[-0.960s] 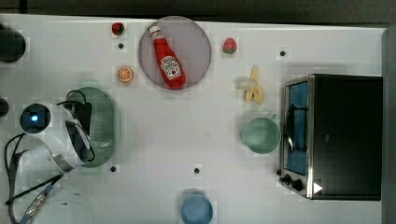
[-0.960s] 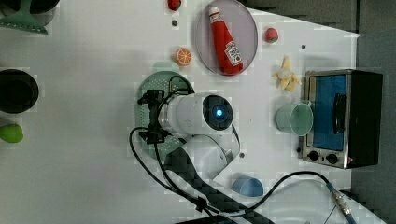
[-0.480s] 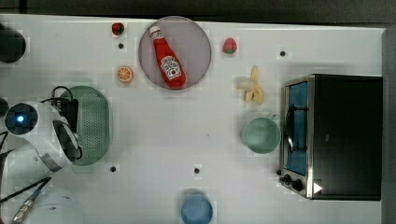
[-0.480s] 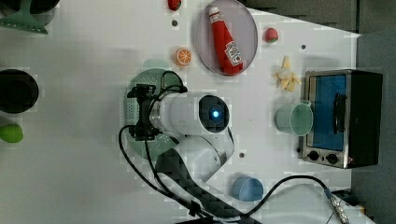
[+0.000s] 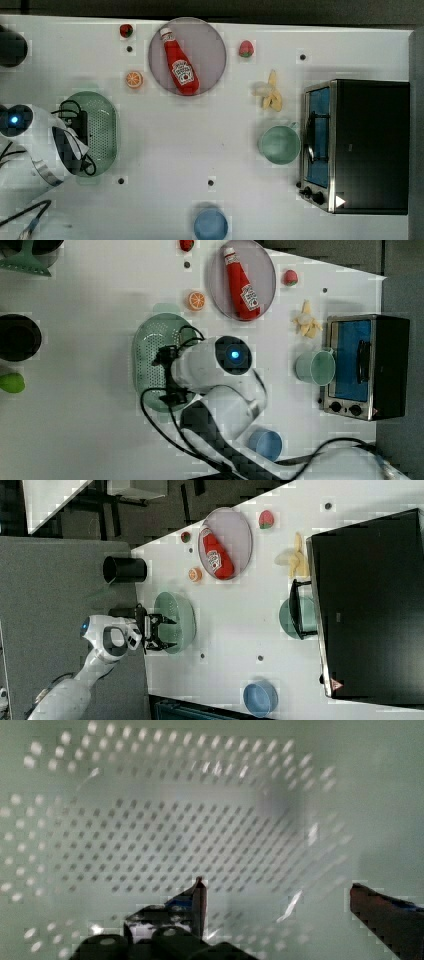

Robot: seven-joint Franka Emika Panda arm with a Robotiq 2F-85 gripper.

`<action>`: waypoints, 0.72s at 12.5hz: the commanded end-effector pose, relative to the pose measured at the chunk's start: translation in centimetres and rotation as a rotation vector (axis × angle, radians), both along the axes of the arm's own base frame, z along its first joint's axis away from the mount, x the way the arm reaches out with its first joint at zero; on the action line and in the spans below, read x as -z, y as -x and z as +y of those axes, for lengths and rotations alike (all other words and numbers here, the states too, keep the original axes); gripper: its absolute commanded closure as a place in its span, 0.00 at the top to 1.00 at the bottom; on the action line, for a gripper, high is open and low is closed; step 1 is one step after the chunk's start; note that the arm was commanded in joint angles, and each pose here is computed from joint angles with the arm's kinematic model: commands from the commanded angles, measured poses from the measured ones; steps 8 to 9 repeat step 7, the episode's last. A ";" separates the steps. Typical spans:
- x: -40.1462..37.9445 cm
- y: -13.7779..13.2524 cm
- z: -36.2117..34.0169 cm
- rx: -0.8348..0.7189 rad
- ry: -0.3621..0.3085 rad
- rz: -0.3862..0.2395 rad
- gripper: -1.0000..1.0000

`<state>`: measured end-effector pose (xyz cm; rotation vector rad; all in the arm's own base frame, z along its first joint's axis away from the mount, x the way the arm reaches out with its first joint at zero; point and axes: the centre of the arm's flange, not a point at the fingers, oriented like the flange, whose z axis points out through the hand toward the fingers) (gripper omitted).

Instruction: Drag strainer right to left.

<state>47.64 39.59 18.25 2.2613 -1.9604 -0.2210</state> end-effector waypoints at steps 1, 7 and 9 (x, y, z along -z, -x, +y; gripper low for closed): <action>-15.3 -7.0 -7.1 -0.136 -0.106 -0.163 1.00; -34.7 -8.6 -31.3 -0.402 -0.098 -0.247 1.00; -34.7 -8.6 -31.3 -0.402 -0.098 -0.247 1.00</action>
